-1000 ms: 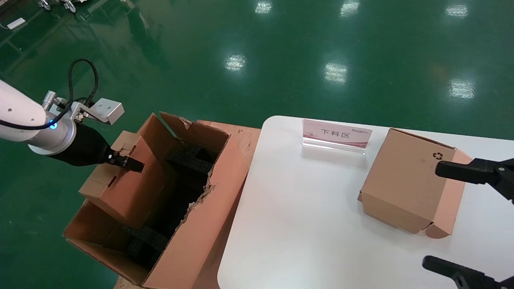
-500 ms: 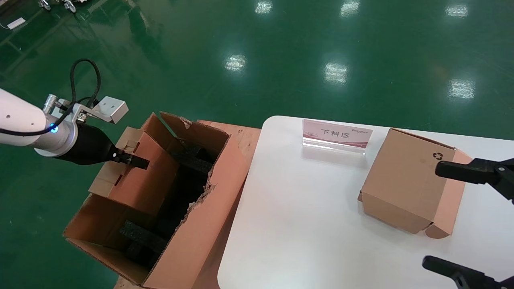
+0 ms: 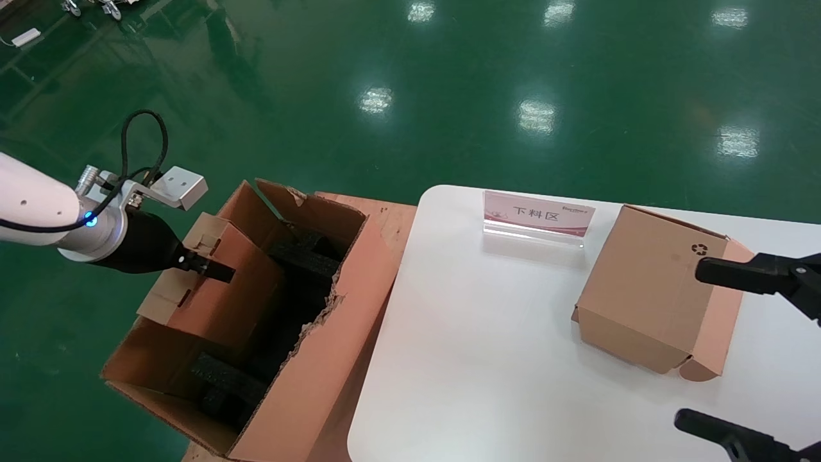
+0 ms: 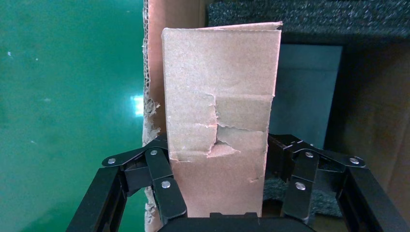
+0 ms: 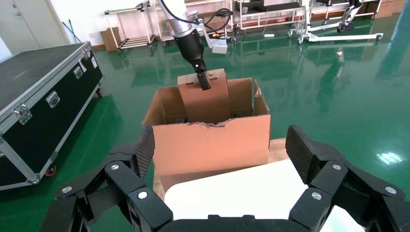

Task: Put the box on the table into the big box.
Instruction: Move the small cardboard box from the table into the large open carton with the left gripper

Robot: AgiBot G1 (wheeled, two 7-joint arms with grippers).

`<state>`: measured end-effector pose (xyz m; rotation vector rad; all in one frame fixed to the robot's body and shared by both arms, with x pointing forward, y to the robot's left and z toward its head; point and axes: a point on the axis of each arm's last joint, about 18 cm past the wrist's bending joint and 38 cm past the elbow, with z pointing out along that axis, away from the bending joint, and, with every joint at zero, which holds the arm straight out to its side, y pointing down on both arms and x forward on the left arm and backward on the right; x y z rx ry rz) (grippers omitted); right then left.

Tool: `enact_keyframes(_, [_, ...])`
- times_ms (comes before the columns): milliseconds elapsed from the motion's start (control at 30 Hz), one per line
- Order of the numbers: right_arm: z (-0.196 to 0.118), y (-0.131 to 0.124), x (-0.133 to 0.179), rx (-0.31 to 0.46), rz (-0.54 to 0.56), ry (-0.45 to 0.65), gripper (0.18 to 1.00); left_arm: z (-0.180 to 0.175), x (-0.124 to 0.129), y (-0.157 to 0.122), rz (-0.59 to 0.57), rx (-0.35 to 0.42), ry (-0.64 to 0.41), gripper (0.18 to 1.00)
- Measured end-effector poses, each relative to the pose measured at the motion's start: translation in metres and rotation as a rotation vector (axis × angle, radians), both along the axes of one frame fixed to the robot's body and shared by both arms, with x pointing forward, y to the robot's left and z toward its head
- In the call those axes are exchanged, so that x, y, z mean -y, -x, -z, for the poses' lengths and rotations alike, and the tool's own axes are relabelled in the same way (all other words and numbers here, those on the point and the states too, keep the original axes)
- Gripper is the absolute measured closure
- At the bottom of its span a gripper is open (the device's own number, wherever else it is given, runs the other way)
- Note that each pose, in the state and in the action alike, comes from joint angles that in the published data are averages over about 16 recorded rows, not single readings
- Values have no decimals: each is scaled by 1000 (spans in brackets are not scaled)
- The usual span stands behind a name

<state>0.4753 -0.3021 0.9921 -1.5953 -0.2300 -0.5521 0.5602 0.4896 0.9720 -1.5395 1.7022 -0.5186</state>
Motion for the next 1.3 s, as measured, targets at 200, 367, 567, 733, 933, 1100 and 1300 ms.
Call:
enact_keyframes(200, [0, 0, 0, 0, 0, 0, 184, 6, -1, -1, 6, -22, -37, 891])
enact_keyframes(367, [0, 0, 0, 0, 0, 0, 184, 12, -1, -3, 10, -42, -68, 891])
enact_keyframes(567, [0, 0, 0, 0, 0, 0, 184, 20, -1, -5, 12, -66, -102, 892])
enact_keyframes(733, [0, 0, 0, 0, 0, 0, 184, 26, 1, -8, 12, -82, -122, 892])
enact_keyframes(933, [0, 0, 0, 0, 0, 0, 184, 33, 3, -10, 11, -96, -139, 892])
enact_keyframes(1100, [0, 0, 0, 0, 0, 0, 184, 37, 5, -12, 9, -104, -146, 893])
enact_keyframes(1300, [0, 0, 0, 0, 0, 0, 184, 39, 6, -13, 9, -108, -151, 893])
